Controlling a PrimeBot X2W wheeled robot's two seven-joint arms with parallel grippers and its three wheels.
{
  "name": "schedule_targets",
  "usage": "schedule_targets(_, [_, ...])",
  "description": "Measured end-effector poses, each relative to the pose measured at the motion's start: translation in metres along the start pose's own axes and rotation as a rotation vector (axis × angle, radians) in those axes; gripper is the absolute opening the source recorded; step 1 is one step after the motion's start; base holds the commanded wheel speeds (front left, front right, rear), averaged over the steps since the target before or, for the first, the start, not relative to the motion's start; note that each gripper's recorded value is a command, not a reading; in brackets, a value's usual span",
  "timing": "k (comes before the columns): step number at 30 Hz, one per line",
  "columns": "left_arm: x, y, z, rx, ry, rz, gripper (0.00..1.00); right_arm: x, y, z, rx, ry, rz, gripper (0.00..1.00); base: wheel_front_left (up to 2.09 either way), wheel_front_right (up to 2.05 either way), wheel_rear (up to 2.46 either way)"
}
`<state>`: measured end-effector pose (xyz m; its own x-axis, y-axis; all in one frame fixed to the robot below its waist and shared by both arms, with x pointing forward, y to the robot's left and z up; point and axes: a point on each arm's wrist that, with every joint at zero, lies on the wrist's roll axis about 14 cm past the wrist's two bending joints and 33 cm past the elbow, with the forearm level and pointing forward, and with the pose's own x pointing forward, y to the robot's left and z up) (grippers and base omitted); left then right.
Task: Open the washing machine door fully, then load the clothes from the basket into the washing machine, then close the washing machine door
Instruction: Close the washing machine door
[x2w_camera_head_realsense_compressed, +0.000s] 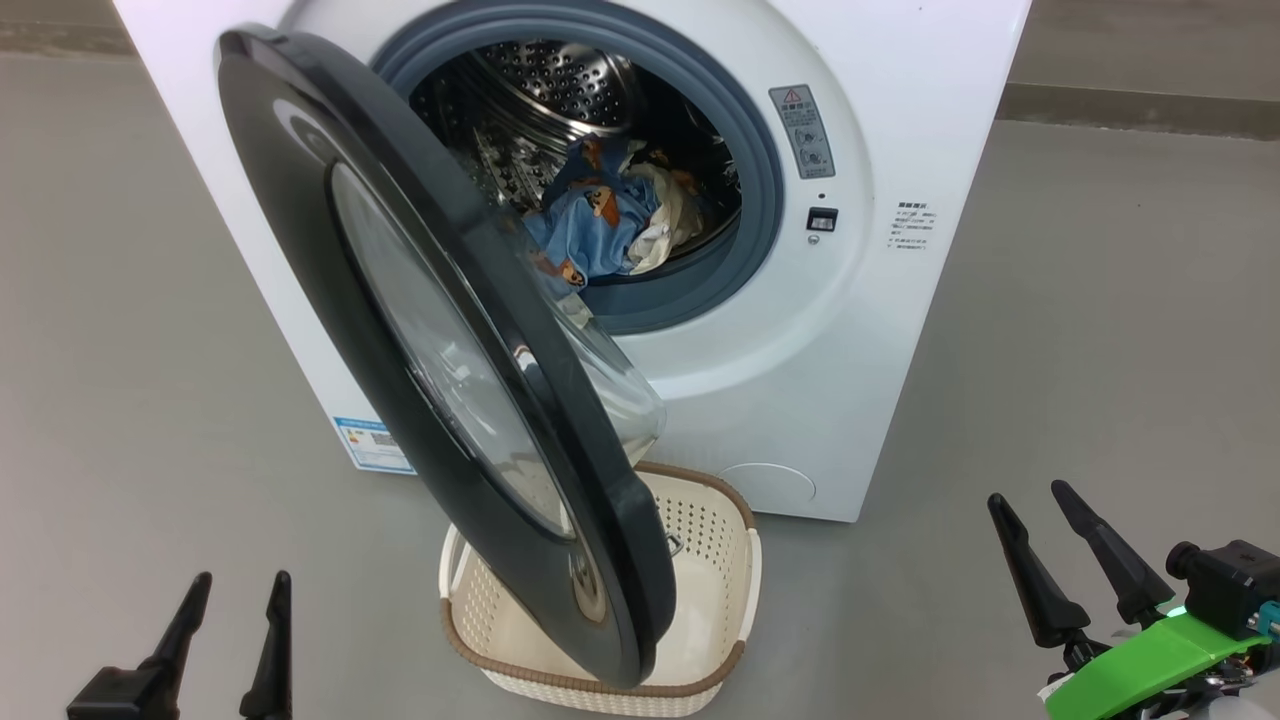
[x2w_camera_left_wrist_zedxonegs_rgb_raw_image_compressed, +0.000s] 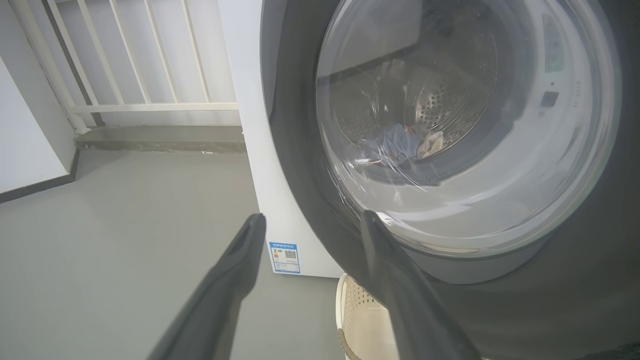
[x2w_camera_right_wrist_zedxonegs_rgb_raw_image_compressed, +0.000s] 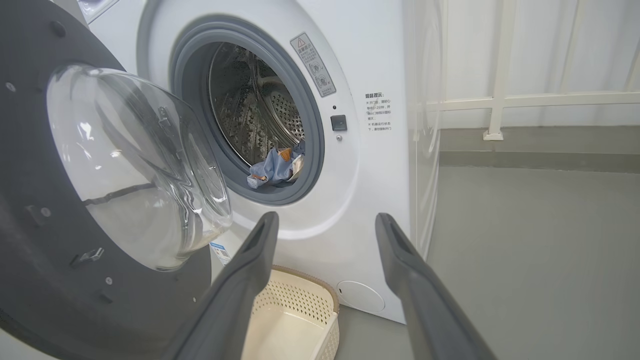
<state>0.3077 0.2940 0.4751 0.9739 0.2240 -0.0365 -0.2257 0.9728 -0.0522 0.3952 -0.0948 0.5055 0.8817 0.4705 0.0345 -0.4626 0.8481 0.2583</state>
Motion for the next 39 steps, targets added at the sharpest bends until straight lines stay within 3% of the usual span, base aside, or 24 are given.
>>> schedule_targets(16, [0.002,-0.006,0.002,0.011,-0.007,-0.023,1.00,-0.002,-0.002,0.001,0.003,-0.004,-0.010,1.00,0.00,0.00,0.00])
schedule_targets(39, [0.026,-0.043,0.000,0.033,0.006,-0.139,1.00,-0.030,-0.039,0.011,-0.009,-0.043,-0.145,1.00,0.00,0.00,0.00])
